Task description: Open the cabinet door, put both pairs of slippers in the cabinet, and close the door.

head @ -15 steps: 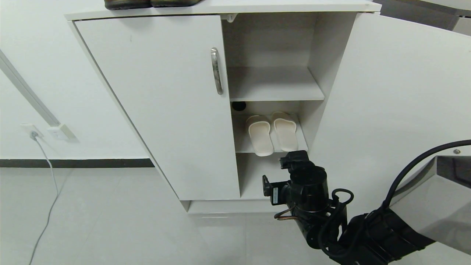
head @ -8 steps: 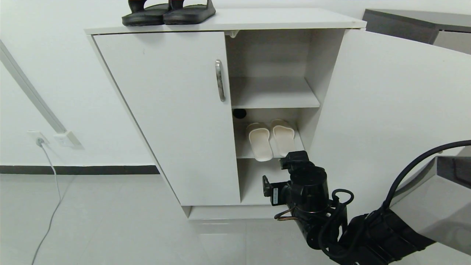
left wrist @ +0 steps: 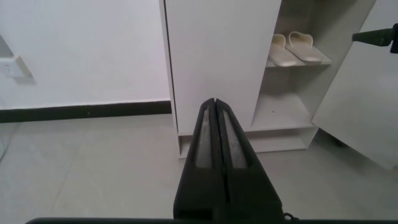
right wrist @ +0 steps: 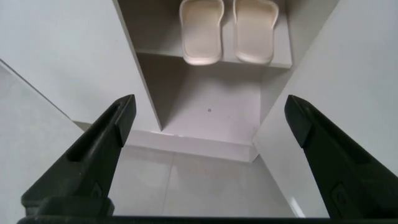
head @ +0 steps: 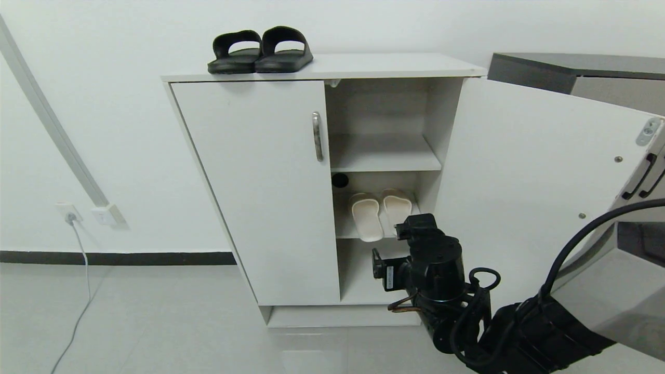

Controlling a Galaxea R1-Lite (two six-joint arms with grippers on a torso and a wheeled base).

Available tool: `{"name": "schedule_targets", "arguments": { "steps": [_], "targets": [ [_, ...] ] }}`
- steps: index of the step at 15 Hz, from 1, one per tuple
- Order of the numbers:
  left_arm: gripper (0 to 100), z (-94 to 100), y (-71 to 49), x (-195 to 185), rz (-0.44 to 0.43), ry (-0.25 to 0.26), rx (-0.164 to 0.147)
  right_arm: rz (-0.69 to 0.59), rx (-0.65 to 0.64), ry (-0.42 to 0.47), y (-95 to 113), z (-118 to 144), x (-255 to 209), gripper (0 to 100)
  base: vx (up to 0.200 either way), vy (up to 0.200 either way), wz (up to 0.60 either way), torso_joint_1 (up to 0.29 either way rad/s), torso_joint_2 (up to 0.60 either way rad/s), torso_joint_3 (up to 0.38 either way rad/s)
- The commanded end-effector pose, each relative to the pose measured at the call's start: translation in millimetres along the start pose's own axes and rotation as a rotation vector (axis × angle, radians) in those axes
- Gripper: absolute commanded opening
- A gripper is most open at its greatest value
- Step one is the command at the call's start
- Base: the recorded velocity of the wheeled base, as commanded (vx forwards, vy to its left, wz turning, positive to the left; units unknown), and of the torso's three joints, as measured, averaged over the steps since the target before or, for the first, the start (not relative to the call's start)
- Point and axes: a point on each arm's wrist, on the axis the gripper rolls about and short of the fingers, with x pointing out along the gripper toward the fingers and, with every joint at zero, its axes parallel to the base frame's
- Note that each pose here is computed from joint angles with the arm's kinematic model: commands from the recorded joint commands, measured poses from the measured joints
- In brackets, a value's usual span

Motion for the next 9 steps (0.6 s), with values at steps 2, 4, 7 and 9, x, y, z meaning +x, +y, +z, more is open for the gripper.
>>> {"name": "schedule_targets", "arguments": {
  "steps": [2, 4, 7, 9],
  "targets": [
    [0, -0.1, 0.0, 0.0, 0.0, 0.001, 0.001, -0.001, -0.001, 0.001, 0.2, -0.7, 0.0, 100, 0.0, 0.0, 0.0, -0.002, 0.0, 0.112],
    [0, -0.1, 0.0, 0.0, 0.0, 0.001, 0.003, 0.0, -0.003, 0.003, 0.7, -1.3, -0.1, 100, 0.0, 0.0, 0.0, 0.0, 0.0, 0.0],
    [0, -0.5, 0.0, 0.1, 0.0, 0.002, 0.003, 0.0, -0.004, 0.003, 0.9, -1.5, 0.2, 100, 0.0, 0.0, 0.0, 0.0, 0.0, 0.0],
    [0, -0.1, 0.0, 0.0, 0.0, 0.001, 0.001, -0.001, -0.005, 0.003, 0.9, -1.6, 0.2, 100, 0.0, 0.0, 0.0, 0.0, 0.0, 0.0]
  ]
}}
